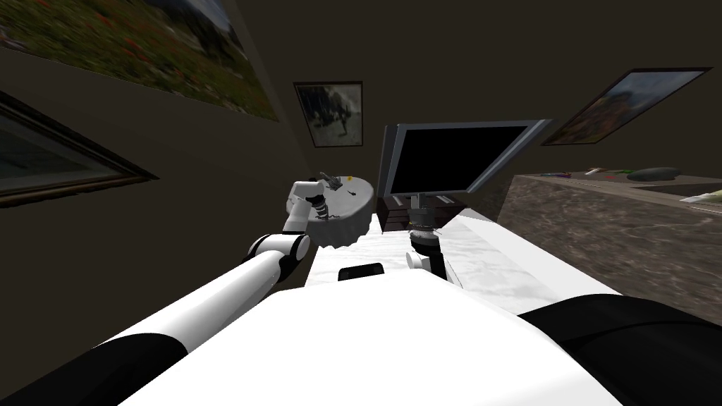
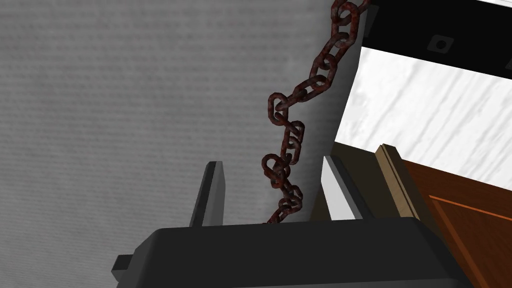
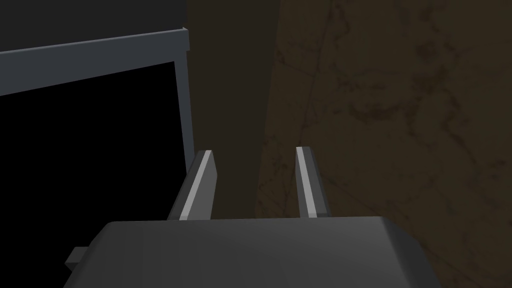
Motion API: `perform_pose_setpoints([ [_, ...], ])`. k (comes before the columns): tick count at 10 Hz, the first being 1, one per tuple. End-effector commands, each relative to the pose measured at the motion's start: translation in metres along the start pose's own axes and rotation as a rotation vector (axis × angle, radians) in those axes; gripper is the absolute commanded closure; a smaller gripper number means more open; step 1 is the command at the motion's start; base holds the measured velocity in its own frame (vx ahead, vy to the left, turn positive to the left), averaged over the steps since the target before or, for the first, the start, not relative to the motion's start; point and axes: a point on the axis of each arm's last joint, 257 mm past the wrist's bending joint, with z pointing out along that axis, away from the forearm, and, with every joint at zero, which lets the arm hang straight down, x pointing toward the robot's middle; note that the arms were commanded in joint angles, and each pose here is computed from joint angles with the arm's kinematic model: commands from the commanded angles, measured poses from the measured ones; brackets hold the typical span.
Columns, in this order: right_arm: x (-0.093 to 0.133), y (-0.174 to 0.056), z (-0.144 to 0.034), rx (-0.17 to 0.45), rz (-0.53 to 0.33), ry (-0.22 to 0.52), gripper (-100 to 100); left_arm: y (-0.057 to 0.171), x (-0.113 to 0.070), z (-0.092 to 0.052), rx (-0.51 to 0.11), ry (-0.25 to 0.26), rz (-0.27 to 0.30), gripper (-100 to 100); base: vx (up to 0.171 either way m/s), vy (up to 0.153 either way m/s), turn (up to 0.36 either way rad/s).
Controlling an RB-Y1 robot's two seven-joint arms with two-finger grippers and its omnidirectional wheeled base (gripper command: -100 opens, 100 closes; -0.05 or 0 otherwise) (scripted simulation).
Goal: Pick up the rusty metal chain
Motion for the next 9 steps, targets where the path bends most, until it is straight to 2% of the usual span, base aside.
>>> perform_pose_setpoints([
  [1, 0.0, 0.0, 0.0, 0.0, 0.0, 0.0, 0, 0.0, 0.0, 0.0, 0.0, 0.0, 0.0, 100, 0.0, 0.0, 0.0],
  [4, 0.0, 0.0, 0.0, 0.0, 0.0, 0.0, 0, 0.0, 0.0, 0.0, 0.0, 0.0, 0.001, 100, 0.0, 0.0, 0.0],
  [5, 0.0, 0.0, 0.0, 0.0, 0.0, 0.0, 0, 0.0, 0.0, 0.0, 0.0, 0.0, 0.001, 0, 0.0, 0.0, 0.0],
  [6, 0.0, 0.0, 0.0, 0.0, 0.0, 0.0, 0, 0.0, 0.0, -0.01, 0.0, 0.0, 0.0, 100, 0.0, 0.0, 0.0],
  [7, 0.0, 0.0, 0.0, 0.0, 0.0, 0.0, 0, 0.001, 0.001, -0.014, 0.0, 0.0, 0.0, 100, 0.001, 0.007, 0.004],
  [8, 0.0, 0.0, 0.0, 0.0, 0.0, 0.0, 0, 0.0, 0.001, -0.012, 0.002, 0.001, 0.001, 100, 0.0, 0.0, 0.0],
  [9, 0.0, 0.0, 0.0, 0.0, 0.0, 0.0, 0, 0.0, 0.001, -0.013, 0.001, 0.0, 0.0, 0, 0.0, 0.0, 0.0],
])
